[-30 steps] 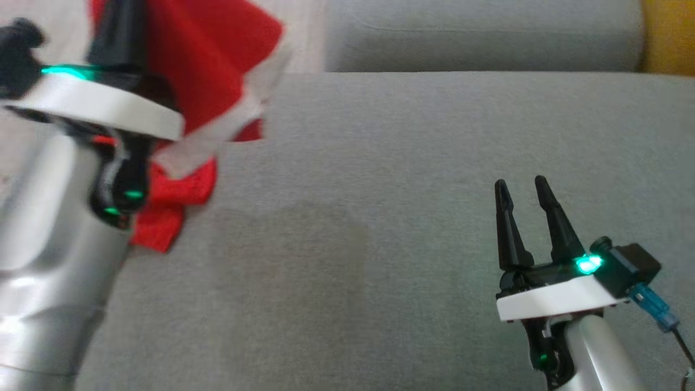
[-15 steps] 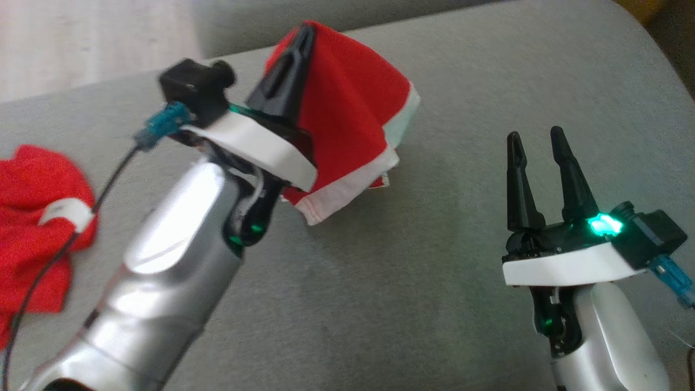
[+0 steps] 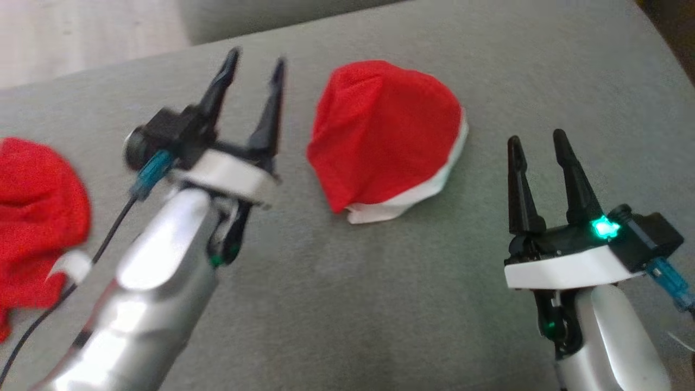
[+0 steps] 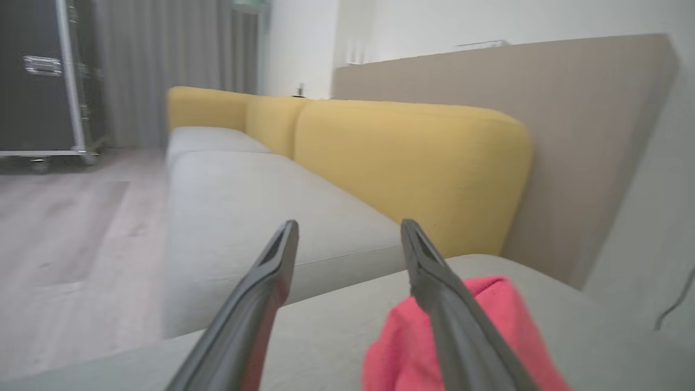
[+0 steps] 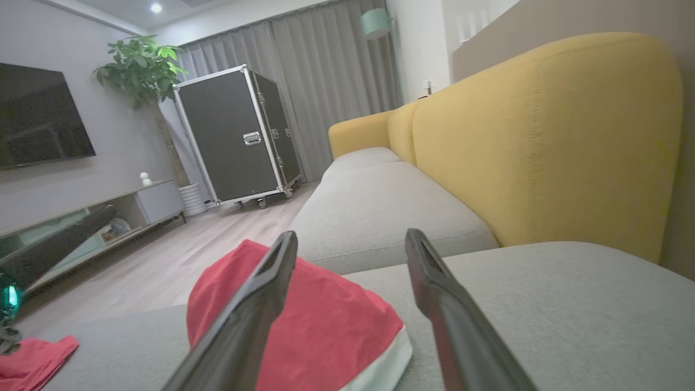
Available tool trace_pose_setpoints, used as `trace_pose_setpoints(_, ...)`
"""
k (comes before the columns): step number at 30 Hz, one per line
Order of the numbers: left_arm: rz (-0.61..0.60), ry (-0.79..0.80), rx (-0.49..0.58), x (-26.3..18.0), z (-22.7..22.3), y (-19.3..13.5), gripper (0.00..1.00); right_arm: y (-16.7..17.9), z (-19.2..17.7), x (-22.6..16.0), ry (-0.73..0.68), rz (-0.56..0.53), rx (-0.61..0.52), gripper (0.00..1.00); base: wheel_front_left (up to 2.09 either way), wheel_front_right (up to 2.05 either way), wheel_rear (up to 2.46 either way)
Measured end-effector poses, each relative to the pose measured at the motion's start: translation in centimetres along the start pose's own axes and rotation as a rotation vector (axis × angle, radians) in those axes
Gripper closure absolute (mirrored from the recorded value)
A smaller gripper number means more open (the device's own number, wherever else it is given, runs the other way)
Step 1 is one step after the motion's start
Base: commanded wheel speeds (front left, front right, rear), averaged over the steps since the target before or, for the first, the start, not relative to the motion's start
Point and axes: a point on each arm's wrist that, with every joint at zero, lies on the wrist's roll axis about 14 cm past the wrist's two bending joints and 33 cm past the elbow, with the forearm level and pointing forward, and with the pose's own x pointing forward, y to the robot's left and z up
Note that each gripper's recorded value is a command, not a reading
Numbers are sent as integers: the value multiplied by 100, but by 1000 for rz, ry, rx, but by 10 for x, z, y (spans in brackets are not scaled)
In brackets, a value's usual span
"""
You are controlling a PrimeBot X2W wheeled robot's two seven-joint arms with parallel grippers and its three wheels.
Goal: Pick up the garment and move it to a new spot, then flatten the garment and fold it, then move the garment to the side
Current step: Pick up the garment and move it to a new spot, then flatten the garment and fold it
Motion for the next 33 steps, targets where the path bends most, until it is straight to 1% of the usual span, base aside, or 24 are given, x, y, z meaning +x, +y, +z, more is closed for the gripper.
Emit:
trace_pose_setpoints(3, 114, -15, 55, -35, 7, 35, 0, 14, -6, 2, 16, 45, -16, 0, 0, 0, 0)
trace_pose_setpoints(4, 114, -15, 55, -35, 7, 35, 0, 14, -6, 2, 16, 45, -16, 0, 0, 0, 0)
trace_pose_setpoints(5, 190, -33, 80, -64, 13, 53, 0, 26, -12, 1, 30, 78, -14, 0, 0, 0, 0)
trace_pose_setpoints(6, 223, -37, 90, -80, 15, 60, 0, 31, -14, 1, 37, 93, -12, 0, 0, 0, 0)
trace_pose_setpoints(7, 223, -37, 90, -80, 15, 60, 0, 31, -14, 1, 37, 93, -12, 0, 0, 0, 0)
trace_pose_setpoints(10, 317, -23, 118, -126, 11, 74, 0, 47, -22, -3, 59, 138, -11, 0, 0, 0, 0)
trace_pose_setpoints(13, 402, 1, 121, -171, 2, 79, 0, 64, -27, -7, 78, 191, -26, 0, 0, 0, 0)
trace_pose_setpoints(18, 519, -17, 91, -228, 0, 75, 0, 87, -37, -22, 115, 259, -29, 0, 0, 0, 0)
trace_pose_setpoints(19, 580, -67, 53, -246, 8, 77, 0, 93, -41, -27, 128, 279, -33, 0, 0, 0, 0)
trace_pose_setpoints(21, 606, -101, 37, -257, 14, 76, 0, 98, -42, -28, 131, 295, -36, 0, 0, 0, 0)
trace_pose_setpoints(23, 607, -111, 47, -260, 17, 75, 0, 101, -43, -26, 133, 305, -35, 0, 0, 0, 0)
trace_pose_setpoints(27, 603, -92, 60, -259, 12, 78, 0, 101, -53, -26, 161, 309, -41, 0, 0, 0, 0)
trace_pose_setpoints(31, 624, -90, 24, -258, 6, 83, 0, 100, -60, -22, 181, 310, -63, 0, 0, 0, 0)
trace_pose_setpoints(33, 616, -78, 19, -255, 2, 84, 0, 99, -69, -19, 206, 315, -81, 0, 0, 0, 0)
